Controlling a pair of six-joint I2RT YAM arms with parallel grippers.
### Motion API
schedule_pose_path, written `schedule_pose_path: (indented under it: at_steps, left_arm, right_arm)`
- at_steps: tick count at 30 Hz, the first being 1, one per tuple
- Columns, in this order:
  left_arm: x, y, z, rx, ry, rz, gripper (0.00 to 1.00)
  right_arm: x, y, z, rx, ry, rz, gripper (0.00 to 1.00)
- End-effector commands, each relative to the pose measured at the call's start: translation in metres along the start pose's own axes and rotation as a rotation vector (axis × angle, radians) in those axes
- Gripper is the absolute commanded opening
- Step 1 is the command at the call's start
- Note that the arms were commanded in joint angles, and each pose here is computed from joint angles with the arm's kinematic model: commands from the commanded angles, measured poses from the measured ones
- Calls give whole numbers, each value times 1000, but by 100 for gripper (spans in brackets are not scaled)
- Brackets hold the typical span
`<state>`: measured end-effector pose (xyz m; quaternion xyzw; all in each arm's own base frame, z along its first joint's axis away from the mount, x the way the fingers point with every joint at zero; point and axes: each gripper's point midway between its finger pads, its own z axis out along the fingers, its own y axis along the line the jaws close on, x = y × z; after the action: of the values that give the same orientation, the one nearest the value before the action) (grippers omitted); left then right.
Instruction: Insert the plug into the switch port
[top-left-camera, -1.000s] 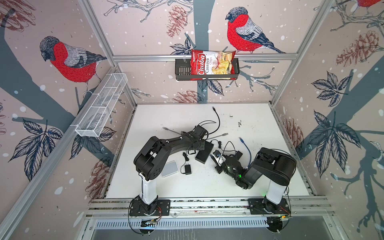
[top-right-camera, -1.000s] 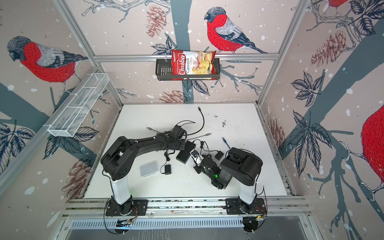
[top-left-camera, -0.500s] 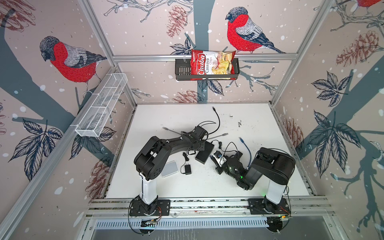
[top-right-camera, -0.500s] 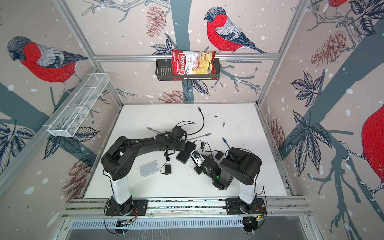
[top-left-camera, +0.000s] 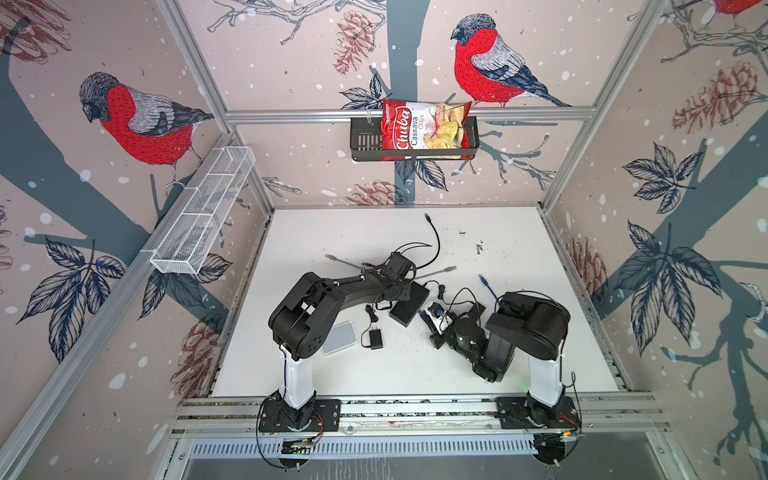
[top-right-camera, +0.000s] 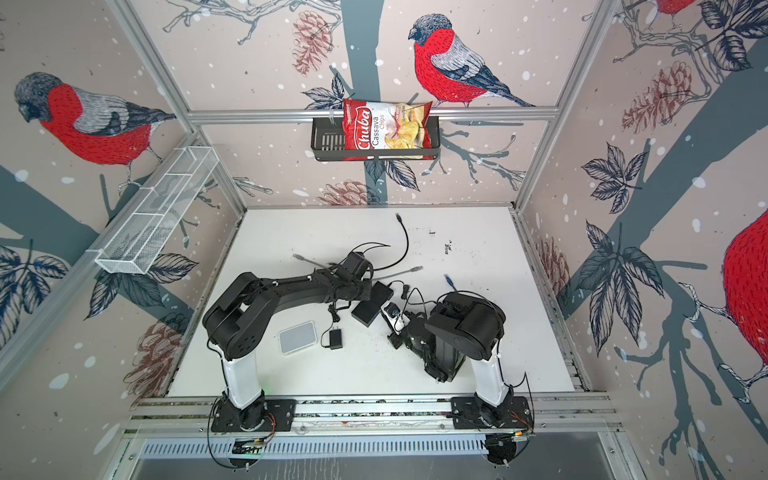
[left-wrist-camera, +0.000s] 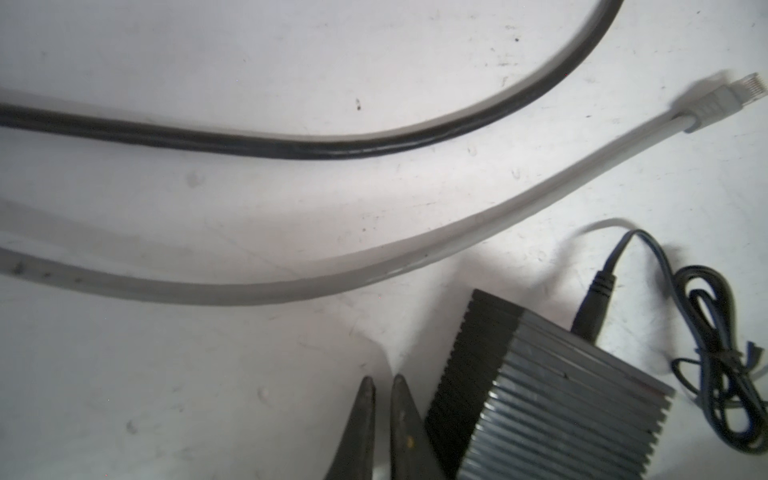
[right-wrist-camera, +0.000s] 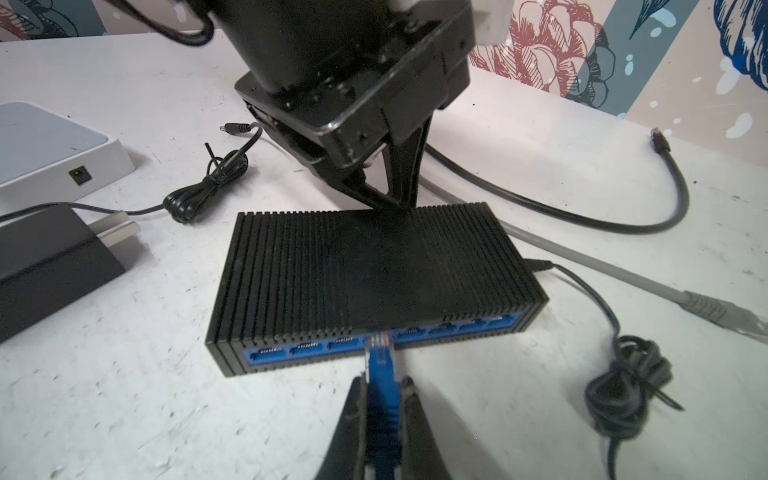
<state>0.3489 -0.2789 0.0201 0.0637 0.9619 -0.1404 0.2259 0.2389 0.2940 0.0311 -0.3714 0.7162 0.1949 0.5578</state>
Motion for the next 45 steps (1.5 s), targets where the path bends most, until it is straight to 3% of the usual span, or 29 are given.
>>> schedule_pose_path:
  at_steps: [1,7,35,45]
  left_arm:
    - [25,-13,3,67,99,0,7]
    - [36,-25,10,90,130,12,0]
    - [67,-30,14,95,181,-8,0]
    - [52,-32,13,65,150,12,0]
  right_arm:
    - [-19,-2,2,12,-76,23,2]
    - [-19,-1,6,11,-68,21,2]
    - [-30,-23,19,122,-81,56,3]
    - [-16,-23,12,122,-35,57,6]
